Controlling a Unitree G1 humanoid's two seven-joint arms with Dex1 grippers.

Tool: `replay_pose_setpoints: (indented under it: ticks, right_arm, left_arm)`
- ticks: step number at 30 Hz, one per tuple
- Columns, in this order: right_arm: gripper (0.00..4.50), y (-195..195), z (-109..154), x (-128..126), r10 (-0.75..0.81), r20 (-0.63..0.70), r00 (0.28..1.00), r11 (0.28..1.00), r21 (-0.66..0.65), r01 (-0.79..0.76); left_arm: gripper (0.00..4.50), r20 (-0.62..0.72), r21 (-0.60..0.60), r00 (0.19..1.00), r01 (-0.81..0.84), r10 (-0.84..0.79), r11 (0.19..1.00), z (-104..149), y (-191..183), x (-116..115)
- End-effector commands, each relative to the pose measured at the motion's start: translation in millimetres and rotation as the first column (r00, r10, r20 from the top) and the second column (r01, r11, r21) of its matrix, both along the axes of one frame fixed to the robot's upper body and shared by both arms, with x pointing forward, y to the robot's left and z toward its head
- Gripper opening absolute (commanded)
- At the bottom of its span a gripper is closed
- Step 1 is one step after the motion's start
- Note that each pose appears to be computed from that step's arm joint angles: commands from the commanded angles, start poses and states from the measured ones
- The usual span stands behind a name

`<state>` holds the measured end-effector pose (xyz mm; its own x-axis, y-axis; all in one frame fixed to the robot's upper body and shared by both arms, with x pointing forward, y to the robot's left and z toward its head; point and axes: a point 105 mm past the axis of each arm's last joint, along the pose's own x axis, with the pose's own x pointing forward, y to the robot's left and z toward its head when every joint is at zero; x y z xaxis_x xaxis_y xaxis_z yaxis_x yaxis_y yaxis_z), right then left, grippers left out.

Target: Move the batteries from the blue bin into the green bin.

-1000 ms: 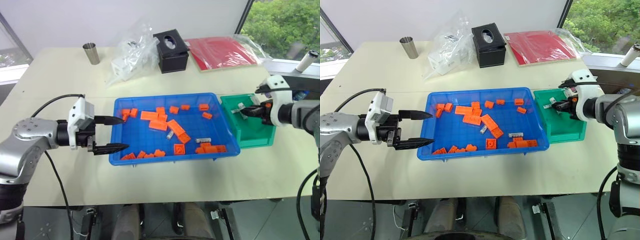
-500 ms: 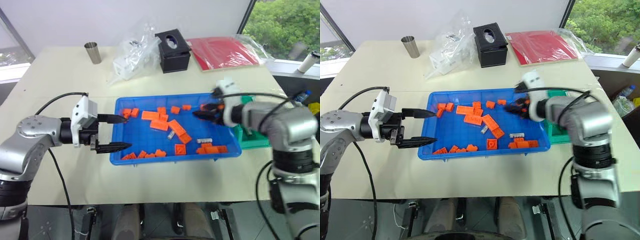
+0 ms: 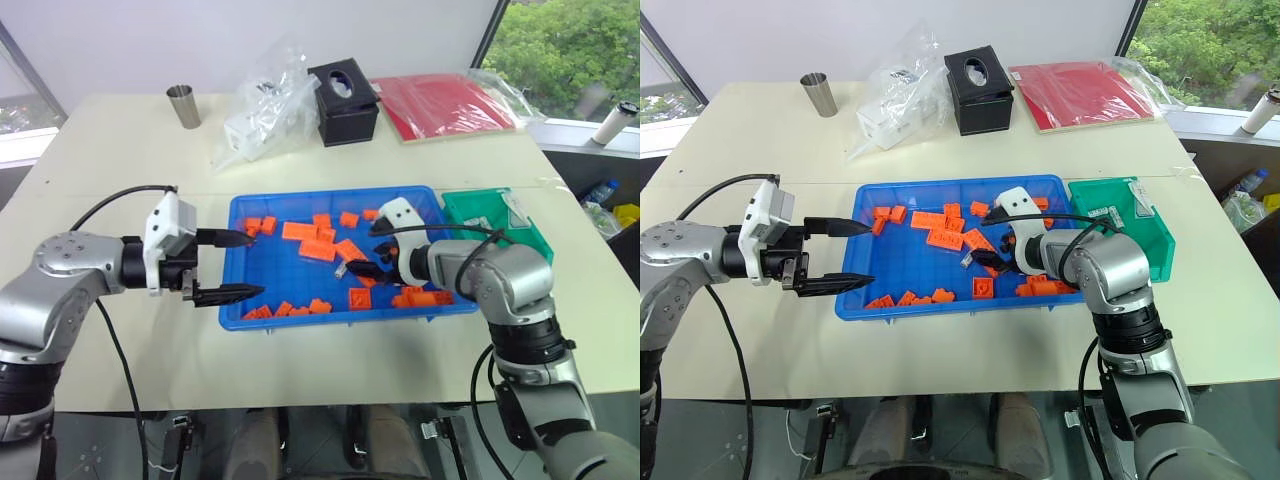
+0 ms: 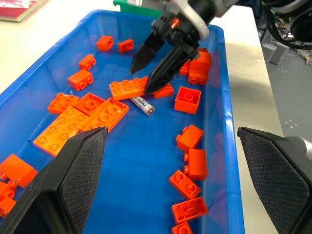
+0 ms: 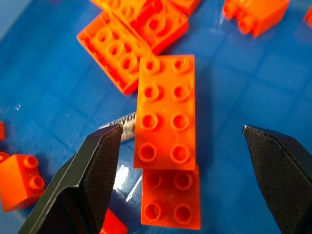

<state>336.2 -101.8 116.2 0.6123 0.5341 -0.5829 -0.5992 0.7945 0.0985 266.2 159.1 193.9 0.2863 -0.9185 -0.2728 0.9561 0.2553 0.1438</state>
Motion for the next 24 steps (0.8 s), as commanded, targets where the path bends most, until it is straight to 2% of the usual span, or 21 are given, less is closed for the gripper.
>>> replay_pose_setpoints:
  ticks: [1, 5, 10, 14, 17, 18, 21, 24]
  right_arm:
    - [3.17, 0.5, 3.4, 2.6, 0.003, 0.036, 0.999, 1.000, 0.001, -0.003]
    - [1.12, 3.1, 15.6, 4.1, 0.019, 0.072, 0.997, 0.999, 0.024, -0.021]
    - [1.11, 19.2, 52.2, 16.2, 0.053, 0.206, 0.977, 0.996, 0.066, -0.068]
    - [1.11, 63.7, 66.4, 19.5, 0.152, 0.262, 0.953, 0.979, 0.095, -0.182]
    - [2.59, 101.6, 60.1, 14.7, 0.269, 0.271, 0.924, 0.954, 0.058, -0.295]
    - [3.15, 105.1, 57.4, 16.0, 0.292, 0.278, 0.915, 0.951, 0.022, -0.310]
    - [4.47, 100.9, 58.6, 21.3, 0.329, 0.296, 0.897, 0.942, -0.034, -0.335]
    - [4.47, 78.2, 71.7, 26.2, 0.404, 0.319, 0.858, 0.914, -0.099, -0.393]
  left_arm:
    - [4.50, 0.049, -0.004, 0.999, -0.002, 0.002, 1.000, 13.8, 1.8, -2.0]
    - [4.50, 0.052, -0.007, 0.999, -0.008, 0.008, 1.000, 15.2, 2.3, -1.2]
    - [4.50, 0.052, -0.009, 0.999, -0.012, 0.013, 1.000, 14.8, 3.6, 0.0]
    - [4.50, 0.053, -0.012, 0.998, -0.013, 0.014, 1.000, 13.5, 2.3, 2.4]
    - [4.50, 0.056, -0.017, 0.998, -0.007, 0.008, 1.000, 13.6, -0.4, 3.8]
    - [4.50, 0.058, -0.019, 0.998, -0.005, 0.006, 1.000, 14.0, -1.3, 4.2]
    - [4.50, 0.059, -0.021, 0.998, -0.002, 0.003, 1.000, 14.8, -2.9, 4.7]
    - [4.50, 0.060, -0.022, 0.998, -0.001, 0.002, 1.000, 15.2, -3.2, 4.3]
